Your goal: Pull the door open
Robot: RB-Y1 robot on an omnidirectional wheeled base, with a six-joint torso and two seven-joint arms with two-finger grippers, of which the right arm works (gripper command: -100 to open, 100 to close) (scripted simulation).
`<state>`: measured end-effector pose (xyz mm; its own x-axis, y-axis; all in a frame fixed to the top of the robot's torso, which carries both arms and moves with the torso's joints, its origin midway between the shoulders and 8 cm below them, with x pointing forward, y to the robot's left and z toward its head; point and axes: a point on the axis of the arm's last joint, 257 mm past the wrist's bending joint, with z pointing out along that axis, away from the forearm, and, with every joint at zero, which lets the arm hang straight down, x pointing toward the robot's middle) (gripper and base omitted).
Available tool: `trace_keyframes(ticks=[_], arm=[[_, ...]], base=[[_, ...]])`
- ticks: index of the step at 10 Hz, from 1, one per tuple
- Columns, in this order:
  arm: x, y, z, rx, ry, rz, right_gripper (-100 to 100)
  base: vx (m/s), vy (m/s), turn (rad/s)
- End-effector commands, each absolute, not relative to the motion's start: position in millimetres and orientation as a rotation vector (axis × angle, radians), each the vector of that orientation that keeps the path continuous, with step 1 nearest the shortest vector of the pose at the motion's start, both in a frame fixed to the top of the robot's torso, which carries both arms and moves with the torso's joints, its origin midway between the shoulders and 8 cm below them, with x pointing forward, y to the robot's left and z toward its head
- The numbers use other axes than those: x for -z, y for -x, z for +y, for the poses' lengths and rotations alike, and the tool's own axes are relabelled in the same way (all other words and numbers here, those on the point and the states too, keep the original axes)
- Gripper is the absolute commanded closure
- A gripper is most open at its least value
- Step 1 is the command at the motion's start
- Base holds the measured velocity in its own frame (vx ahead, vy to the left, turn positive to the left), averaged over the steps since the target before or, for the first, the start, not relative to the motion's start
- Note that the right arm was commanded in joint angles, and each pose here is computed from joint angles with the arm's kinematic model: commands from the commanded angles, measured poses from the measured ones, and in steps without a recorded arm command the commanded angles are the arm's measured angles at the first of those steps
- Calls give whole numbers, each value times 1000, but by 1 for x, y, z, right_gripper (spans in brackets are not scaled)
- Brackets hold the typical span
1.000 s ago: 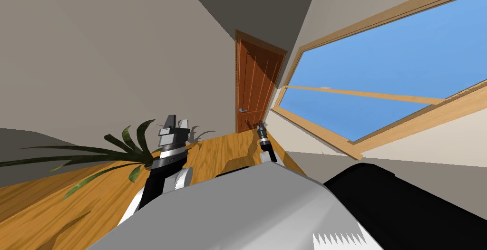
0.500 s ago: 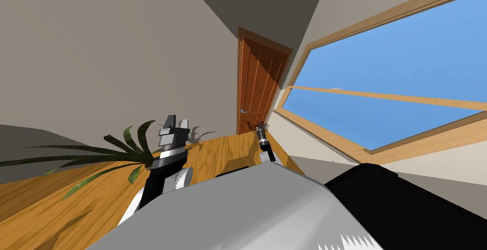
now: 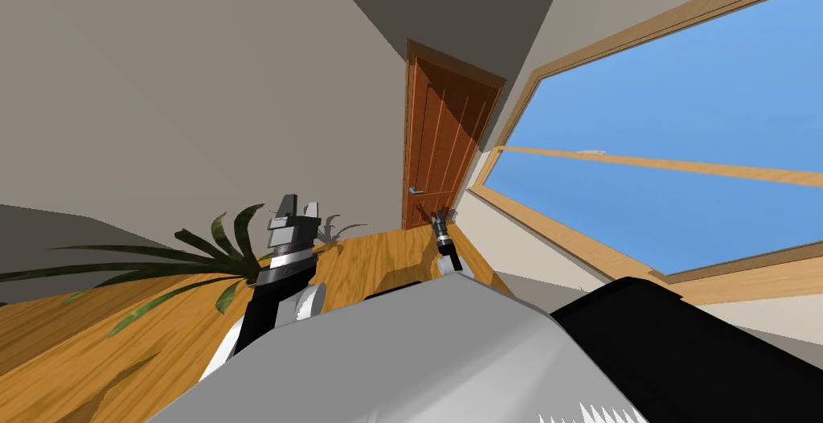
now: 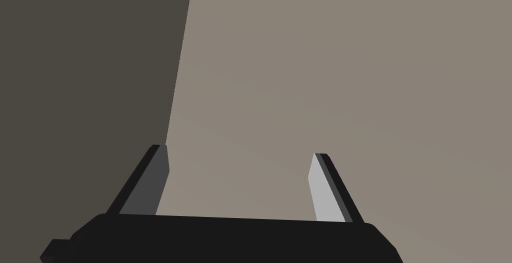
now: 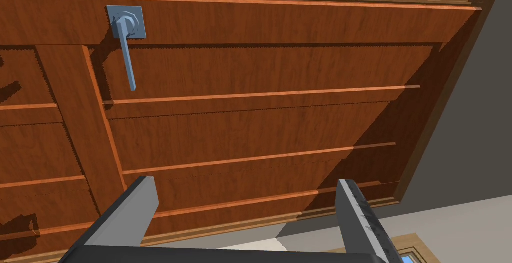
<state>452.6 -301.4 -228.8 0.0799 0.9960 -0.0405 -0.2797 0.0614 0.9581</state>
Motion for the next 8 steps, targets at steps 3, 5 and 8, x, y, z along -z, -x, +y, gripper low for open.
trace_keyframes(ticks=[3, 5, 8], arm=[[252, -458, -307, -1231, -1026, 988, -100], [264, -461, -310, -1225, -1044, 998, -100], [282, -466, -315, -1214, -1070, 1012, -100]], base=[[90, -29, 63], [101, -21, 63], [93, -19, 80]])
